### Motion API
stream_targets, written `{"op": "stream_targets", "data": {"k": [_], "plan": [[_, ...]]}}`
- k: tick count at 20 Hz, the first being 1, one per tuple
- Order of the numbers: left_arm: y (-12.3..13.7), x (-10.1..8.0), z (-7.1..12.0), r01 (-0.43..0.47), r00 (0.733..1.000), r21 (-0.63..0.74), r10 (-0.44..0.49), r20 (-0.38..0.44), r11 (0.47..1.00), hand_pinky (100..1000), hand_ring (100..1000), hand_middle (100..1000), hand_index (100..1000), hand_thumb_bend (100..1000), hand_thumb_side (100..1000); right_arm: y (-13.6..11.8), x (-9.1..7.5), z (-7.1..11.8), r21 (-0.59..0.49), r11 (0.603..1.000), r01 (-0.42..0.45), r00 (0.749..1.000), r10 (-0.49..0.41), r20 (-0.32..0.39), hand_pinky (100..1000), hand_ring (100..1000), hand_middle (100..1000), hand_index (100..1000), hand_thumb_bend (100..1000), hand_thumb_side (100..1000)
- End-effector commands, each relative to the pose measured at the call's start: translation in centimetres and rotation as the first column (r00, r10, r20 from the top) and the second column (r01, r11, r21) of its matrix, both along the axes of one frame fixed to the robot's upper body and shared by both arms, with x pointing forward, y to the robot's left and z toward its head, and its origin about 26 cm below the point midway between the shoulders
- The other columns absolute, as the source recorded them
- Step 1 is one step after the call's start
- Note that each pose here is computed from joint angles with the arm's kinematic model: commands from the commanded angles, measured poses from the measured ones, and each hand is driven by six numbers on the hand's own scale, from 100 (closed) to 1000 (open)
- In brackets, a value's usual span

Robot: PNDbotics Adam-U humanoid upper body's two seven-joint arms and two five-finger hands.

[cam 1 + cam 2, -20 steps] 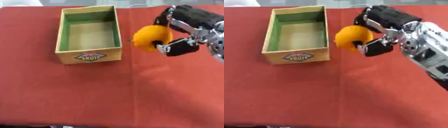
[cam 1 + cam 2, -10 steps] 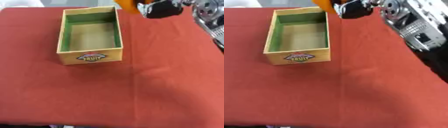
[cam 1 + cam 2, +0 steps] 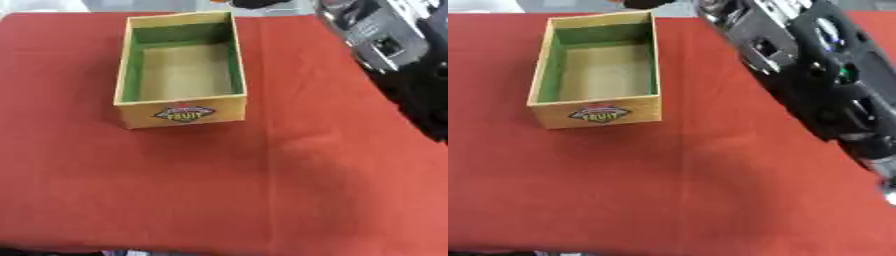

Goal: Pick up objects on the table and place them in the box.

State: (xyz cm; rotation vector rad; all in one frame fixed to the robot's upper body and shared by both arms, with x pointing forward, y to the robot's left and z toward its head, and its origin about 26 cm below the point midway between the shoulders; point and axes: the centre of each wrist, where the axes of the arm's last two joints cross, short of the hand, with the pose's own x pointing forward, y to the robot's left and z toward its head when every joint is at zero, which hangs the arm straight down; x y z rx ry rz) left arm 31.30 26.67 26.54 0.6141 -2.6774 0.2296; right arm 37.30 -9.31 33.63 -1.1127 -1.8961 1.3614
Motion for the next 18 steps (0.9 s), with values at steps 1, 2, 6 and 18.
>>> {"op": "stream_targets", "data": {"k": [1,2,6,18], "plan": [[-0.2,-0.4,0.9,0.014,0.999,0.013,-0.014,0.036,1.0,575,605,662,803,131,902,1.6,0.8,-0.1,-0.014,1.0,0.01,1.0,-0.01,-0.002,671,667,464,657,100,241],[-0.3,-0.4,1.0,0.017,0.999,0.012,-0.018,0.038,1.0,574,605,662,803,131,903,2.0,1.2,-0.6,-0.025,1.0,0.015,1.0,-0.016,-0.015,671,671,468,659,100,240],[-0.5,-0.3,1.1,0.026,0.999,0.01,-0.026,0.043,1.0,574,605,661,803,131,903,3.1,2.8,-2.2,-0.069,0.997,0.035,0.998,-0.039,-0.048,673,681,471,656,100,238],[-0.7,-0.3,1.2,0.036,0.998,0.007,-0.036,0.045,0.999,574,604,661,801,130,904,4.0,7.1,-4.1,-0.22,0.972,0.079,0.976,-0.121,-0.182,748,807,675,765,100,223]]}}
